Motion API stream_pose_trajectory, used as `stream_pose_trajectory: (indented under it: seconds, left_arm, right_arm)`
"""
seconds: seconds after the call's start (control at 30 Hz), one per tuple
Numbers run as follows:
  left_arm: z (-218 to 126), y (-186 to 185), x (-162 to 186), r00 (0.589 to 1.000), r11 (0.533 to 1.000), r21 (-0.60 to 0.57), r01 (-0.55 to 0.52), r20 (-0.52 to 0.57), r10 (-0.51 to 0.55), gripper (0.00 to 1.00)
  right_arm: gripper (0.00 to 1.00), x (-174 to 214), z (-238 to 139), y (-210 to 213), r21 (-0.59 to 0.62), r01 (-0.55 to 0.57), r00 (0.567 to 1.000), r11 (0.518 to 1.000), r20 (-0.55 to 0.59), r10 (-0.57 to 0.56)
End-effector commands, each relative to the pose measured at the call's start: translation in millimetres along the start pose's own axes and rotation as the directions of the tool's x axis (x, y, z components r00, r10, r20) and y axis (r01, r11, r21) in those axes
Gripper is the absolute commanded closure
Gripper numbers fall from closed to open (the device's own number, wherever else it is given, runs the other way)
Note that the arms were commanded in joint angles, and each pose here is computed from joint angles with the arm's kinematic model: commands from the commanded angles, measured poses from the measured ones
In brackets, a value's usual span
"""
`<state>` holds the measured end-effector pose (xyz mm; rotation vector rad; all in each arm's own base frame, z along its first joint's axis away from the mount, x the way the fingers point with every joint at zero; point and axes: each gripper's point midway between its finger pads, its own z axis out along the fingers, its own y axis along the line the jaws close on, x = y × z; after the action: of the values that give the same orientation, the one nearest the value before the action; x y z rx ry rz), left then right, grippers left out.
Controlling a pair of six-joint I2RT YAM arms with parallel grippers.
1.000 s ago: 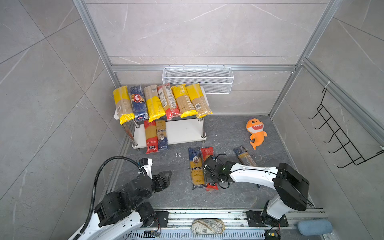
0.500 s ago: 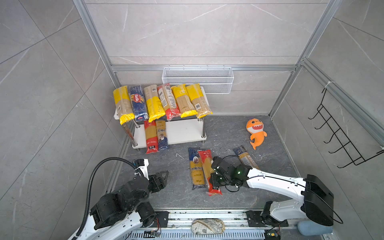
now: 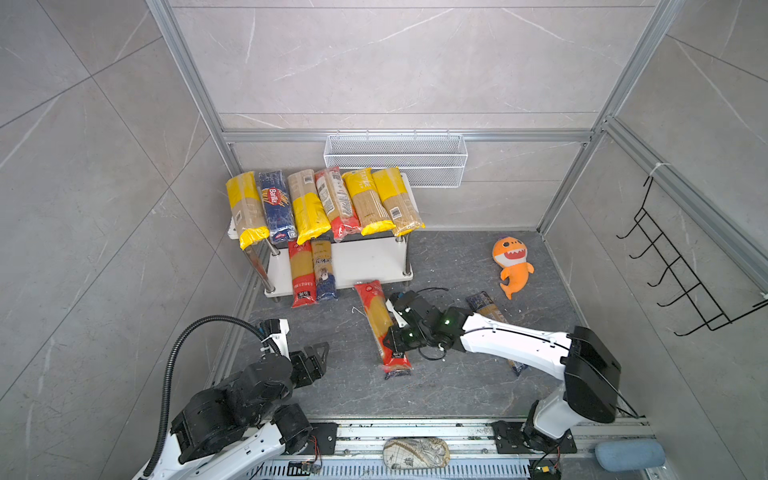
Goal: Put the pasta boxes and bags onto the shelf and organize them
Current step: 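Lift the red pack upright and carry it toward the lower shelf tier, then stand the red pack on the lower tier beside the Ankara pack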
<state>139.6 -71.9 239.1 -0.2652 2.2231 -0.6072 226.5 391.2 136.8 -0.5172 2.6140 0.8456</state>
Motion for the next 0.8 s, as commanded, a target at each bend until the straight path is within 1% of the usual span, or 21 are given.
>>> stream_pose_trajectory:
  seconds: [0.0, 0.1, 0.23, 0.43, 0.57, 0.7, 0.77]
  left_arm:
    - [-3, -2, -8, 0.999, 0.999, -0.021, -0.036, 0.012, 0.036, 0.19]
    - [-4, -4, -9, 0.999, 0.999, -0.031, -0.043, 0.004, 0.043, 0.19]
    - [-9, 0, -18, 0.998, 0.997, -0.065, -0.049, 0.031, 0.051, 0.18]
    - [-17, 5, -26, 0.997, 0.995, -0.091, -0.039, 0.056, 0.044, 0.18]
    - [-19, 6, -28, 0.998, 0.994, -0.104, -0.032, 0.059, 0.038, 0.19]
    - [-22, 8, -30, 0.997, 0.993, -0.117, -0.029, 0.061, 0.037, 0.19]
    - [-23, 10, -31, 0.997, 0.992, -0.123, -0.029, 0.066, 0.037, 0.19]
  right_arm:
    - [1.0, -74, -9, 40, -0.112, 0.1, 0.979, 0.989, 0.19, -0.077]
    - [1.0, -108, 6, 36, -0.135, 0.088, 0.975, 0.987, 0.216, -0.057]
    - [1.0, -148, 27, 31, -0.192, 0.068, 0.974, 0.979, 0.224, -0.023]
    - [1.0, -199, 56, 31, -0.224, 0.096, 0.965, 0.97, 0.262, -0.035]
    - [1.0, -225, 76, 28, -0.219, 0.103, 0.964, 0.97, 0.264, -0.043]
    - [1.0, -242, 92, 29, -0.231, 0.096, 0.965, 0.968, 0.262, -0.033]
    - [0.96, -246, 102, 26, -0.231, 0.083, 0.967, 0.969, 0.255, -0.023]
